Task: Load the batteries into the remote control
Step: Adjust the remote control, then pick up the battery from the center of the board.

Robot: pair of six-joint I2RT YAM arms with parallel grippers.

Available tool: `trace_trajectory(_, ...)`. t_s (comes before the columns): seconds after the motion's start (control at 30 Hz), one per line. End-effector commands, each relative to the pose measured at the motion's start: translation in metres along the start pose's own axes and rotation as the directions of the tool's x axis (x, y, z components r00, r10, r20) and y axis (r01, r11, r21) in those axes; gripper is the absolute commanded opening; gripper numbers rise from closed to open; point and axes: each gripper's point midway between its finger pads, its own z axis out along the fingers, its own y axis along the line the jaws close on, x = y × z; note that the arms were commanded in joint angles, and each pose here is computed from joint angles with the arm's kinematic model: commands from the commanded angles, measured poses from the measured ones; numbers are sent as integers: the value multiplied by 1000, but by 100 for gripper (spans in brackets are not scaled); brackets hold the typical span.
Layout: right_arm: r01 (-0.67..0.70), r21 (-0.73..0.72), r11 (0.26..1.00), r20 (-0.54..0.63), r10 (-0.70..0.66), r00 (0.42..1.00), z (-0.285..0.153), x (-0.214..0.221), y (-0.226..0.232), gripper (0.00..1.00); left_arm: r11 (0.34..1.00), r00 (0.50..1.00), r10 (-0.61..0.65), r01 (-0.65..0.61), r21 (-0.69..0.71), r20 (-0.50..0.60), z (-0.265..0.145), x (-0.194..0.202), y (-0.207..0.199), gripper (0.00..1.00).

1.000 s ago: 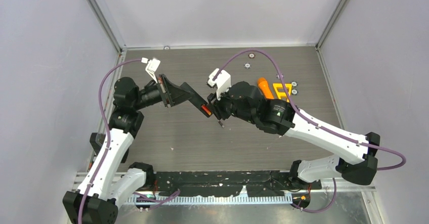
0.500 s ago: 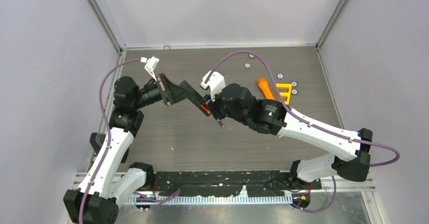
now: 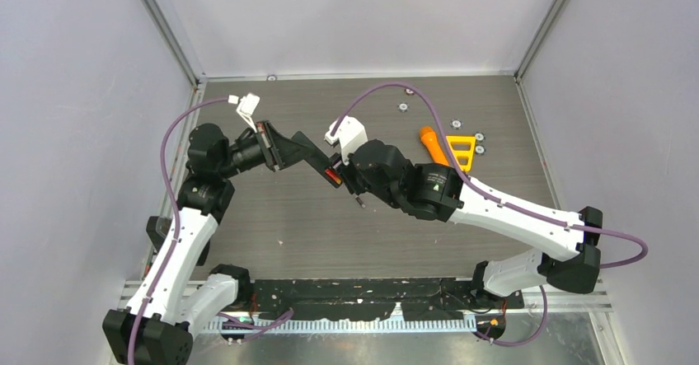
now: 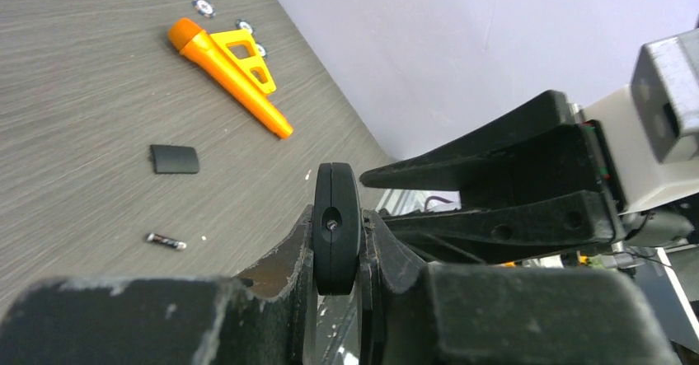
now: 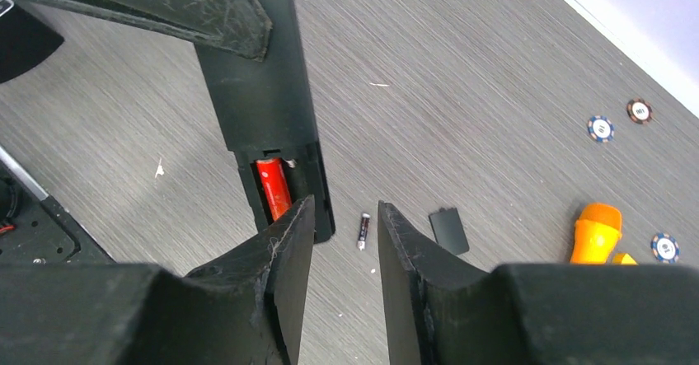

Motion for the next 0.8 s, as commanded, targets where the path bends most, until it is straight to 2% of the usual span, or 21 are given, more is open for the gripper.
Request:
trace_trajectory(0.0, -98, 76, 992, 83, 92, 992, -21, -30, -20, 41, 997, 998, 67, -66, -47, 22, -2, -10, 1, 0)
trace_trajectory(0.13, -147, 79, 986, 101, 139, 985, -29, -32, -25, 42, 993, 998, 55, -52, -104, 27, -2, -8, 15, 0)
trace_trajectory(0.27, -228, 41, 973, 81, 224, 971, -31, -23, -30, 48, 957, 998, 44, -29, -288, 44, -10, -7, 51, 0)
trace_trajectory(0.37, -327, 27, 945, -38, 327, 944, -12, 20, -36, 53, 865, 999, 29, -3, -502, 44, -30, 0, 91, 0)
trace_trajectory(0.47, -386, 33, 922, -194, 384, 903, 17, 71, -40, 56, 801, 999, 14, 8, -599, 33, -44, 11, 115, 0)
trace_trajectory(0.6, -312, 71, 947, -353, 316, 880, 50, 126, -34, 60, 810, 1000, 12, 3, -587, 21, -45, 20, 116, 0)
trace_trajectory(0.77, -248, 99, 964, -475, 265, 839, 85, 167, -27, 61, 803, 1000, 17, 0, -596, 23, -48, 22, 118, 0)
